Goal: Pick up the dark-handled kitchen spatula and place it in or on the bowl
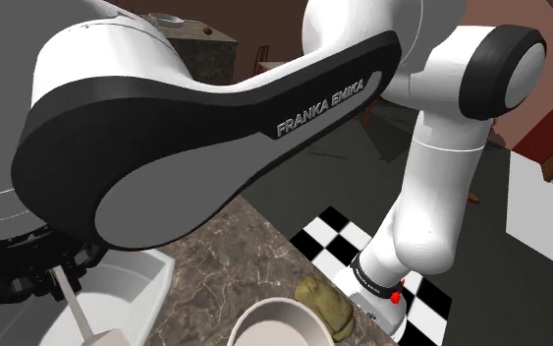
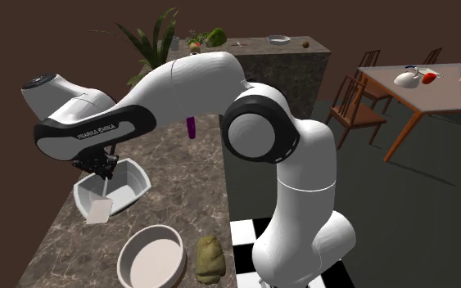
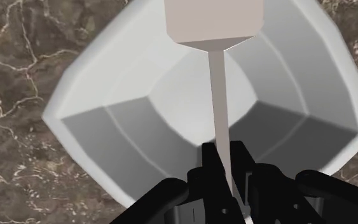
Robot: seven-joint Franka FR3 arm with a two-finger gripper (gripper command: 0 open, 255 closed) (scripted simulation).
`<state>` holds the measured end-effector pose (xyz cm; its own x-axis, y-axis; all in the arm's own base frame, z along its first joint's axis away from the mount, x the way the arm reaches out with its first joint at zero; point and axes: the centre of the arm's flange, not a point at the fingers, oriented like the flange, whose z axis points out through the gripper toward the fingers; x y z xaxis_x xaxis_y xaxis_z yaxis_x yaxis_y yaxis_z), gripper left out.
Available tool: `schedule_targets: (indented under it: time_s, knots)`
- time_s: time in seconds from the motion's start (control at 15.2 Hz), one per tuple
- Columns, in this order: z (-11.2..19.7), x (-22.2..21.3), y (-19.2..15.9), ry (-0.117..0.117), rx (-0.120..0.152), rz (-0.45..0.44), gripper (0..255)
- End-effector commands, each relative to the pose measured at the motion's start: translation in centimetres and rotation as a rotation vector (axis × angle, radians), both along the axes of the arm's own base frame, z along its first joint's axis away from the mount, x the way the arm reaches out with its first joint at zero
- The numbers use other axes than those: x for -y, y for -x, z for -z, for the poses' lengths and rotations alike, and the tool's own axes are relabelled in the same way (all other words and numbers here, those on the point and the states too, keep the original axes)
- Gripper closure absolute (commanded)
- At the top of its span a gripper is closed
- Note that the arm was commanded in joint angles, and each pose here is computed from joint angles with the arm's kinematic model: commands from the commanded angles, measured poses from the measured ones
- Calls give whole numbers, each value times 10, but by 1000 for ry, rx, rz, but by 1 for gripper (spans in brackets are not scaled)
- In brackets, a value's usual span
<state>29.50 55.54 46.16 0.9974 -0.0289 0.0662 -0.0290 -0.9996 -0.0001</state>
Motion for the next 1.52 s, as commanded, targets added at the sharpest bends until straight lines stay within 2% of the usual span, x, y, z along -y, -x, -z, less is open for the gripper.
schedule_targets:
  time_s: [0.0, 0.33, 0.86, 0.92, 1.25, 1.45]
  knots:
    - [11, -1, -1, 0, 0, 0, 255]
    - [37, -1, -1, 0, 0, 0, 255]
    - [37, -1, -1, 0, 0, 0, 255]
    - [37, -1, -1, 0, 0, 0, 0]
    - [37, -1, -1, 0, 0, 0, 0]
    - [-2, -1, 2, 0, 0, 0, 0]
